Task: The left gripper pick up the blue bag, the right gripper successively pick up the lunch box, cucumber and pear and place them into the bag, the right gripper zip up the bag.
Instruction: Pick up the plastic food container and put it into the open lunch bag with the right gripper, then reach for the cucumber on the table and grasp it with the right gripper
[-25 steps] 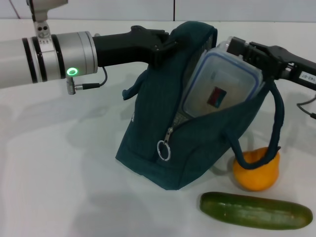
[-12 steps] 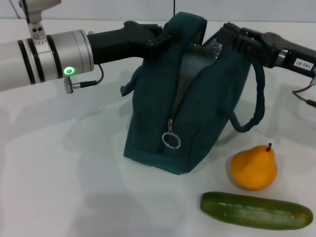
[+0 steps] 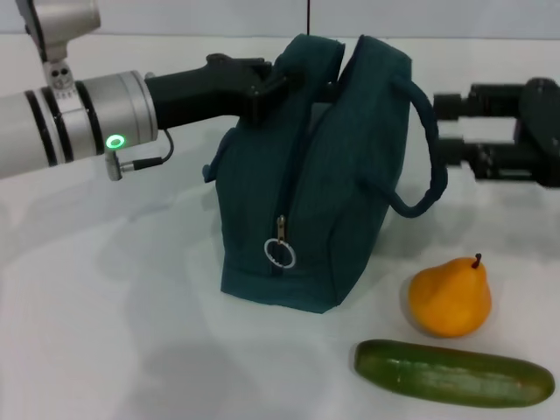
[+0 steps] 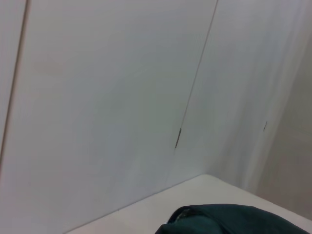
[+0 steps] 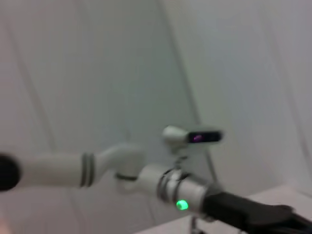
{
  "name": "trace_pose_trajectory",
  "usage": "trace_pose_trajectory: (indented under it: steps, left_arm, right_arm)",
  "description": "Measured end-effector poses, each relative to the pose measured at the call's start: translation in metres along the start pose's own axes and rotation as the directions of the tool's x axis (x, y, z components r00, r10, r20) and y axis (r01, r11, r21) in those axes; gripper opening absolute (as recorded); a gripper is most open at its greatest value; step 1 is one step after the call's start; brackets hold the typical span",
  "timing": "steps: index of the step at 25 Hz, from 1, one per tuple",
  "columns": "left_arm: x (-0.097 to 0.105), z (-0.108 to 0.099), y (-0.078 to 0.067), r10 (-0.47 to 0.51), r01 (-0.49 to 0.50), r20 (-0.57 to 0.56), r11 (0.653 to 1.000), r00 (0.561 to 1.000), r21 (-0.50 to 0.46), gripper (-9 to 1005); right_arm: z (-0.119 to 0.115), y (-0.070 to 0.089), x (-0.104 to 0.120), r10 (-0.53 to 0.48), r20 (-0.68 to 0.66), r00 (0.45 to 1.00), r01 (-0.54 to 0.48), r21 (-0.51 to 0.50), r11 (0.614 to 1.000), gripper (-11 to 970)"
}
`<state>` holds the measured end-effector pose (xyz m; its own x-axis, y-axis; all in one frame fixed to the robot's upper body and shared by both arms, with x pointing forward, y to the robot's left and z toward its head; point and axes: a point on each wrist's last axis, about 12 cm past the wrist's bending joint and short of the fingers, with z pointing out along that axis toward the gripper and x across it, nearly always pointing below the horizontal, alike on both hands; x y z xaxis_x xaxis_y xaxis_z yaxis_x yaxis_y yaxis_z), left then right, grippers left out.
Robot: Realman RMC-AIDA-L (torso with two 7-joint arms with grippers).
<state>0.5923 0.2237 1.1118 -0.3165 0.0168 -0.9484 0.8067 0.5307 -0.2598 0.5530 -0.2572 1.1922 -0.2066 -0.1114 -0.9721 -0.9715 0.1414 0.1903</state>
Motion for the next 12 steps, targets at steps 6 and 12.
trace_pose_trajectory:
  steps: [6, 12]
  left_arm:
    - [0.002, 0.000, 0.000, -0.013, 0.013, 0.001, 1.000, 1.000, -0.002, 110]
    - [-0.001, 0.003, 0.000, -0.010, 0.010, 0.010, 1.000, 1.000, -0.003, 110]
  right_arm:
    - [0.015, 0.015, -0.018, -0.058, -0.193, 0.980, 0.054, -0.027, 0.998, 669]
    - [0.049, 0.015, -0.028, -0.059, -0.470, 0.881, -0.007, -0.136, 0.991, 807]
